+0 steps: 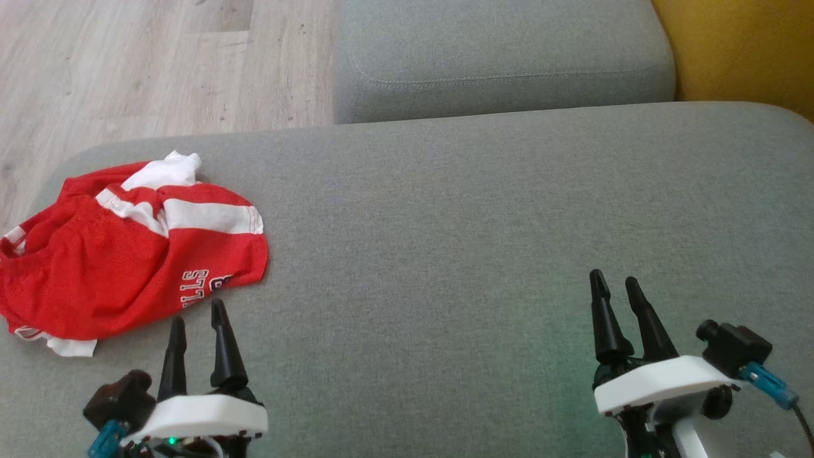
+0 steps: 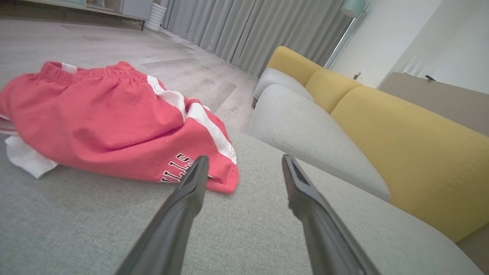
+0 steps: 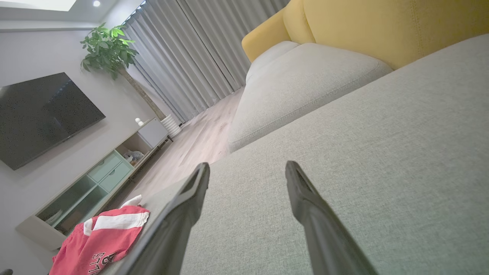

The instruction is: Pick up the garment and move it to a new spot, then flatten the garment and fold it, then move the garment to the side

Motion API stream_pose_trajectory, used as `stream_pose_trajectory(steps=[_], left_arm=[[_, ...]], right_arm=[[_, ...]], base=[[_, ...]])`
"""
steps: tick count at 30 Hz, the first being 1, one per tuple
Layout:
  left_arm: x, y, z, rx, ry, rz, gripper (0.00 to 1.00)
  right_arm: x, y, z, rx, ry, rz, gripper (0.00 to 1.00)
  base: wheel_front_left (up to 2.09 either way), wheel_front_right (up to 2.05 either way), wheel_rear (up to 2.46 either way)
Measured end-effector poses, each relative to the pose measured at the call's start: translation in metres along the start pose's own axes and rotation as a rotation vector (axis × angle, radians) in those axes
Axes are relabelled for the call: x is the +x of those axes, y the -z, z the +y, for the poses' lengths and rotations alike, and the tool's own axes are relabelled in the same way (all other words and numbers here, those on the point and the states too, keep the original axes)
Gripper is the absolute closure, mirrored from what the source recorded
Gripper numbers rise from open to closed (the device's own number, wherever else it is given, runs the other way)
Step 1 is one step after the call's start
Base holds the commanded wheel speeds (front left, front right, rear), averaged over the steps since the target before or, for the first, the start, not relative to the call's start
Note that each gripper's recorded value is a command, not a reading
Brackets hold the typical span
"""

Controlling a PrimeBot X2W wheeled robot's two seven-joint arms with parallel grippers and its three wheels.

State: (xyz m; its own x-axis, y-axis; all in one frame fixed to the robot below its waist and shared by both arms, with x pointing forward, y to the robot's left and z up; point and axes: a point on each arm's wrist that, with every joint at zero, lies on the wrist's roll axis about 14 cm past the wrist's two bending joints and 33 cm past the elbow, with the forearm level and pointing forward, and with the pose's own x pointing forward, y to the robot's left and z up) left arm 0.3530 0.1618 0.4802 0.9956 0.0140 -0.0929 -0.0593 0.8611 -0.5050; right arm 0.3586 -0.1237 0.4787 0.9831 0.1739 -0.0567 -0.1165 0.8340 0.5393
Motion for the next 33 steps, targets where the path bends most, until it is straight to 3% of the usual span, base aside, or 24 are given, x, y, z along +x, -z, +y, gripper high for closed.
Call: stream_pose_trajectory(steps=[23,33], left_arm=[[-0.005,-0.015,-0.02,0.308,0.057,-0.108,0.0],[-0.01,-0.014,-0.027,0.436,0.086,-0.135,0.0]], right_arm=[[0.001,0.0,0.028,-0.306,-0.115,-0.03,0.0],[-0.002,0.008,0.008,-0.396,-0.071,-0.004,0.0]], base=[[0.0,0.0,0.0],[0.0,0.0,0.0]])
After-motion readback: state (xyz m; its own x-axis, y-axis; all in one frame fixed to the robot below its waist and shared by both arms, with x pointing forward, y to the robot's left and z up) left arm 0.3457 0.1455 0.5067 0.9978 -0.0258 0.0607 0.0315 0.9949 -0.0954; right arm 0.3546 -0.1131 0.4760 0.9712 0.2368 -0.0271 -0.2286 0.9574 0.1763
